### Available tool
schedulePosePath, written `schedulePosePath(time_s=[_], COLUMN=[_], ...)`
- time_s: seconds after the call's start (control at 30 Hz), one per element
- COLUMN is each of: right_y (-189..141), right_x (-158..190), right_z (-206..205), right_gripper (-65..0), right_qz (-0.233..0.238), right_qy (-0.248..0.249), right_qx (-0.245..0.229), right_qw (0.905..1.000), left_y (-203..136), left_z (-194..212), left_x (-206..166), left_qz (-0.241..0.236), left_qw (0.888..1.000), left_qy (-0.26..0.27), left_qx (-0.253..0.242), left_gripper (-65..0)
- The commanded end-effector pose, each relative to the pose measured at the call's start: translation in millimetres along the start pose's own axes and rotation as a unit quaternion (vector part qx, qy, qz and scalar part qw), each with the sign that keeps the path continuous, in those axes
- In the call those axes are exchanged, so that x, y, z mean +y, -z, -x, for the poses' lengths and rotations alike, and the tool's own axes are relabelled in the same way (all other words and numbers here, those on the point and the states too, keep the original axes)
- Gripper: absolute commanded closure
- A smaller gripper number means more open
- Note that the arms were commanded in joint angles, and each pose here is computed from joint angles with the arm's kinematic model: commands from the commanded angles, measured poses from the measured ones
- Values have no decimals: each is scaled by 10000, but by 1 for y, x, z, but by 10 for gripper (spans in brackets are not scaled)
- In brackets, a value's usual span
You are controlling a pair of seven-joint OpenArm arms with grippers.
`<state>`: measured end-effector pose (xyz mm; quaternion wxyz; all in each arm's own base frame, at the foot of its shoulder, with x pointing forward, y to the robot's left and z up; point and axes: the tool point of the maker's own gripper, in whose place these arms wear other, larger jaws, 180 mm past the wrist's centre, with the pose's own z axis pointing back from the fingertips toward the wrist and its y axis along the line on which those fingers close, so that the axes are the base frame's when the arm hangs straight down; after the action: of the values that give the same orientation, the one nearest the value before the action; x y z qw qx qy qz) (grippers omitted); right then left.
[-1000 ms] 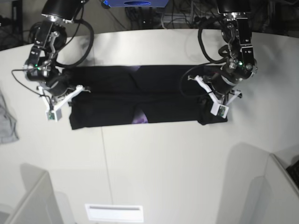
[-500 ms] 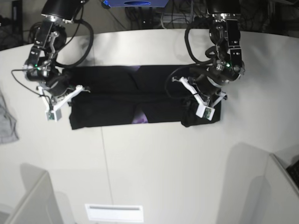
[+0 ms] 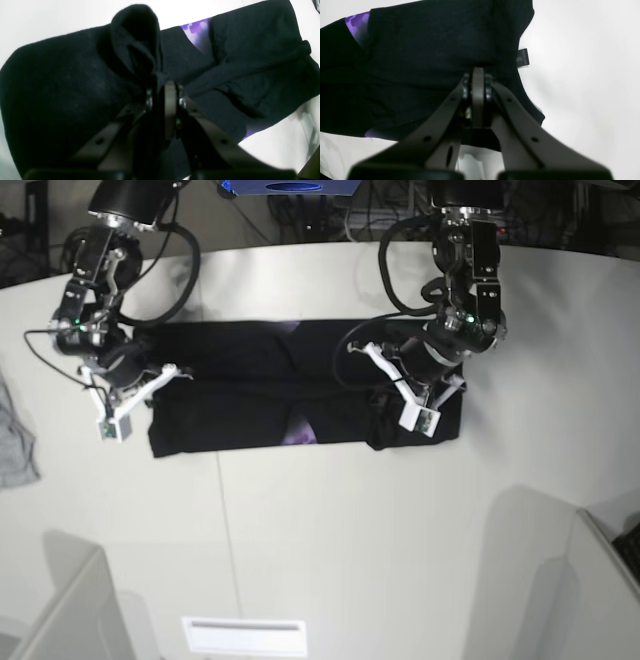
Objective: Fold the T-shirt properly
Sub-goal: 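Grasp the strip's middle with the left gripper and hold it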
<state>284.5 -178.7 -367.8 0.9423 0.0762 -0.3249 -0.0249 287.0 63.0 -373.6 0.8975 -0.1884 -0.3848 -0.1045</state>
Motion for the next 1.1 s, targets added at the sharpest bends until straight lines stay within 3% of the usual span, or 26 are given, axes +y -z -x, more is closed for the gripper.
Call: schedulePosePath(time_s=[0.0, 0.23, 0.9, 1.07], right_y=[-4, -4, -3, -3], right_x=[1, 1, 1, 1], right_z=[-15, -15, -13, -13], right_gripper=[0, 0, 0, 0], right_qz=[-23, -30, -27, -27], right_qy=[-63, -55, -51, -51], right_qx=[-249, -249, -219, -219], right_qw=[9997, 9997, 9997, 9997], left_y=[0, 3, 8, 16], left_z=[-16, -3, -16, -5], left_x=[-7, -16, -25, -24], left_qz=[99, 174, 280, 306], left_qw=[9996, 9996, 9994, 9989], left_qy=[-52, -188, -208, -301], left_qx=[-275, 120, -1, 182], left_gripper=[0, 0, 0, 0])
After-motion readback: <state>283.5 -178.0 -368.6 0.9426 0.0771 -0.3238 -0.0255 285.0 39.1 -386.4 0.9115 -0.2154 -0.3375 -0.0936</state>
